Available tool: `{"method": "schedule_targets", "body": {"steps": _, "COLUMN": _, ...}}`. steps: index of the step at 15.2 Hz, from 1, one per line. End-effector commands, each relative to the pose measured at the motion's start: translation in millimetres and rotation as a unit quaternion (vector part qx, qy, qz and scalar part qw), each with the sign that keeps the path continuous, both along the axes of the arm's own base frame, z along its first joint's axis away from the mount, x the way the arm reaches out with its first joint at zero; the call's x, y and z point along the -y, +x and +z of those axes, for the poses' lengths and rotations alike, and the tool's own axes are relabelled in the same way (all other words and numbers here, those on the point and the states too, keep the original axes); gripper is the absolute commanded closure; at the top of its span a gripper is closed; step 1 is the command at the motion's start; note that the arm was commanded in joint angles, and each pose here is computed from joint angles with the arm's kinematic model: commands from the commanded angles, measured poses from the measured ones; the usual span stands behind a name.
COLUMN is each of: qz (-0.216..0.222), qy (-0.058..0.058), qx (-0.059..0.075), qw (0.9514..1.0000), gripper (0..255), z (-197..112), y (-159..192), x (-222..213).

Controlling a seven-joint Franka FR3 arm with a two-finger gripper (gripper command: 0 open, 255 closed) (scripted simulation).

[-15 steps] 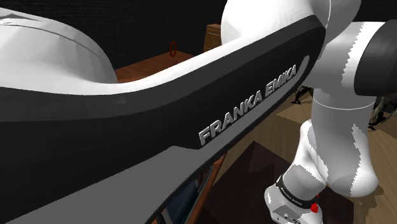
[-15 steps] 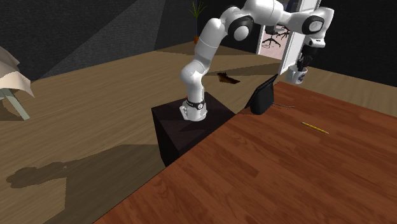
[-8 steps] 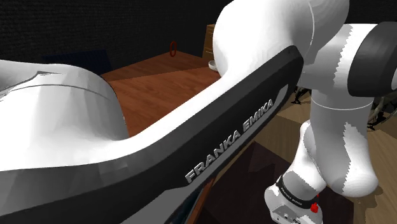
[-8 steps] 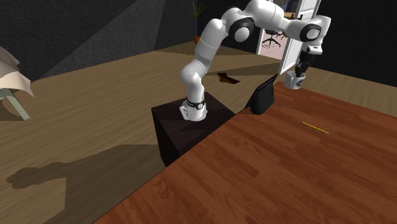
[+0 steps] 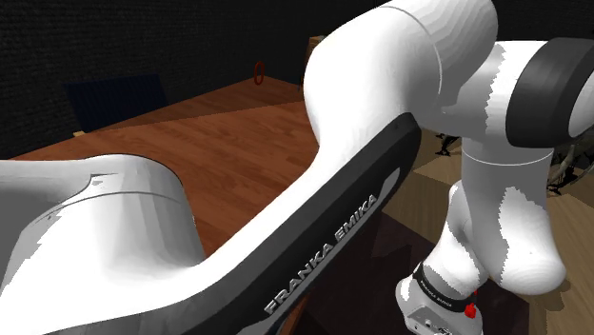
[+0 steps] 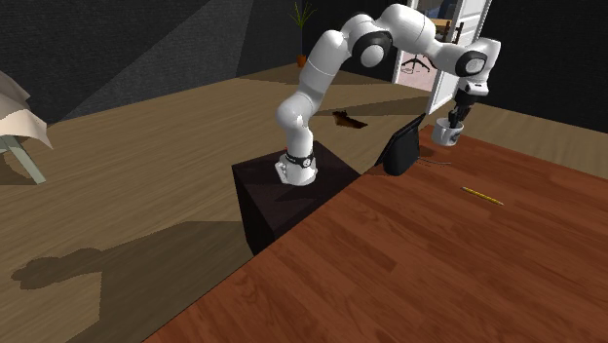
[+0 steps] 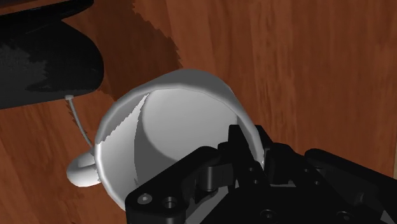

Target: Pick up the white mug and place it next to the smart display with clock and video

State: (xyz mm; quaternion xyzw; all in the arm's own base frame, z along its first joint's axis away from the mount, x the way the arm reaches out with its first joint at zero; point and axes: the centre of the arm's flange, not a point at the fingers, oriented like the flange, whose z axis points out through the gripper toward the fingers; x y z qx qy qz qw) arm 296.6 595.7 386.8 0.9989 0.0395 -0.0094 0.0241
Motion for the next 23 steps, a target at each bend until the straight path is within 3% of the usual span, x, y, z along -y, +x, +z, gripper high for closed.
{"method": "schedule_targets", "body": {"steps": 1, "qz": 0.000, "qy": 0.000, "qx": 0.000, "qw": 1.0000, "gripper": 255, "z": -10, "y": 1, "x": 0}}
{"method": "schedule_targets", "body": {"steps": 6, "qz": 0.000, "qy": 0.000, "qx": 0.000, "qw": 1.0000, "gripper": 255, "z": -37, "y": 1, "x": 0}}
{"method": "schedule_targets", "body": {"steps": 14, "qz": 0.000, "qy": 0.000, "qx": 0.000, "qw": 1.0000, "gripper": 255, "z": -39, "y": 1, "x": 0}}
{"method": "schedule_targets", "body": {"steps": 15, "qz": 0.000, "qy": 0.000, "qx": 0.000, "qw": 1.0000, "gripper": 0, "z": -39, "y": 1, "x": 0}}
{"method": "schedule_targets", "body": {"steps": 20, "qz": 0.000, "qy": 0.000, "qx": 0.000, "qw": 1.0000, "gripper": 0, "z": -39, "y": 1, "x": 0}}
{"method": "schedule_targets", "body": {"steps": 23, "qz": 0.000, "qy": 0.000, "qx": 0.000, "qw": 1.0000, "gripper": 0, "z": 1, "y": 1, "x": -2}}
